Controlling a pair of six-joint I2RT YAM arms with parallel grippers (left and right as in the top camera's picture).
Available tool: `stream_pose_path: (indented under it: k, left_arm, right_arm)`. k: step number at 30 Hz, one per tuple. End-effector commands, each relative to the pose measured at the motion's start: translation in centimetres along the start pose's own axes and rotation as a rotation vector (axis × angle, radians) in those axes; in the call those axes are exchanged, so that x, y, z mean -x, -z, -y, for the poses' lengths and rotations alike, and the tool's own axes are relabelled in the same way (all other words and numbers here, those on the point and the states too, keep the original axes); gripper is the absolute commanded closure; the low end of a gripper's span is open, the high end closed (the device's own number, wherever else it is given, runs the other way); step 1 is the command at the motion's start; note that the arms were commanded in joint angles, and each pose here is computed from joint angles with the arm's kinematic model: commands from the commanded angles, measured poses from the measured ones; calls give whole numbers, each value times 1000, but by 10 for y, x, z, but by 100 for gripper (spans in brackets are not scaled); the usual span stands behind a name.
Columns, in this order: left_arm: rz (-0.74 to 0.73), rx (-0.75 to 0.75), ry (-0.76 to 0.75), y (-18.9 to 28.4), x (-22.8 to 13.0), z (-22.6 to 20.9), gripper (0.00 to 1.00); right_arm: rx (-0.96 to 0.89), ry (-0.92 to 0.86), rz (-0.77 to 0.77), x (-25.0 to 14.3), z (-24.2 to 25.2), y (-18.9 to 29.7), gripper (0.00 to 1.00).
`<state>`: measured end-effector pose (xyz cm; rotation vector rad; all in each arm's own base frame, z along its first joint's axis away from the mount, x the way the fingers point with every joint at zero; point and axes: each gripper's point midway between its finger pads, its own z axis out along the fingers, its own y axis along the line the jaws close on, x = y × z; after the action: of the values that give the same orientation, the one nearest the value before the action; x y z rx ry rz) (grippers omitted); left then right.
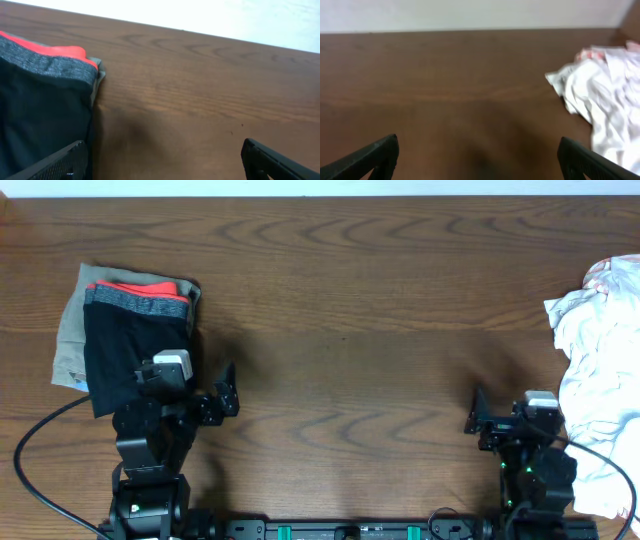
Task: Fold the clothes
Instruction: 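Move the right gripper toward the crumpled white T-shirt at right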
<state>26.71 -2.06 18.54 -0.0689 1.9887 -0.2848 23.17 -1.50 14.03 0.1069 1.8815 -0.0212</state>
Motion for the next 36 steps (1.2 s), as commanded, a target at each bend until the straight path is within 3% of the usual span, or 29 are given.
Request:
stream_pose_path:
  k: [1,10,16,23,36]
  left_arm:
    - [11,-23,4,3,7,6,2]
    - [12,-23,4,3,7,6,2]
    - [13,-24,4,3,8,6,2]
    - [44,-28,-4,3,15,7,2]
    - [62,-31,-9,3,20,8,2]
  right_arm:
    - [-71,-13,-8,24,10,11,1]
    - [-151,-59,-229,39,20,18,1]
    - [-20,-82,-198,83,-4,20,1]
    - [-388,-208,-245,71,56,43,1]
    - [-752,-372,-568,14,142,50,1]
